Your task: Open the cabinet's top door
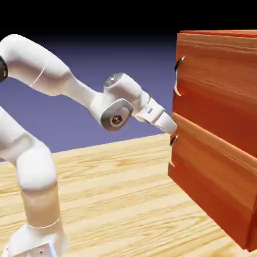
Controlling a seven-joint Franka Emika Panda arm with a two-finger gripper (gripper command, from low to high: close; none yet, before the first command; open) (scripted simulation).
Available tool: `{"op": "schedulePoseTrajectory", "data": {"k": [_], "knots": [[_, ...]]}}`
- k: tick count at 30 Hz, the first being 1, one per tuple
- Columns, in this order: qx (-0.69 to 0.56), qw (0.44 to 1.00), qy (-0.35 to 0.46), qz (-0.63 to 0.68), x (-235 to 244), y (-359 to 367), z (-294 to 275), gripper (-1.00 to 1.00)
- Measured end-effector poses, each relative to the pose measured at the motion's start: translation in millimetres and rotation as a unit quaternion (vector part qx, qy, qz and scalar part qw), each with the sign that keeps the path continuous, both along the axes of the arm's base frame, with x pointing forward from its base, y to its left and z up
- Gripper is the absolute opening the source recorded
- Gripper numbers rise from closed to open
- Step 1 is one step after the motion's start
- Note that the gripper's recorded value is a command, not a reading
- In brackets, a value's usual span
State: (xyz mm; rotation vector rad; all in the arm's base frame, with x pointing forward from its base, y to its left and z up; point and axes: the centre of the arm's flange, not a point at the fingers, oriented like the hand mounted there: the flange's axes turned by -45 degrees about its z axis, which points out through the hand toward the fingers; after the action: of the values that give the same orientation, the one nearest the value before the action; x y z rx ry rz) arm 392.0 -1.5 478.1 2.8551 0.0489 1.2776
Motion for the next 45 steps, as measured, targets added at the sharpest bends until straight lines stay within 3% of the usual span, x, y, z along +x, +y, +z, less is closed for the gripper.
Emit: {"op": "schedulePoseTrajectory", "data": {"k": [24, 45], "knots": [[0.018, 0.980, -0.191, -0.042, -10.5, -0.5, 128.5, 0.00], [0.011, 0.949, -0.313, -0.035, 0.7, 79.2, 137.9, 0.00]]}}
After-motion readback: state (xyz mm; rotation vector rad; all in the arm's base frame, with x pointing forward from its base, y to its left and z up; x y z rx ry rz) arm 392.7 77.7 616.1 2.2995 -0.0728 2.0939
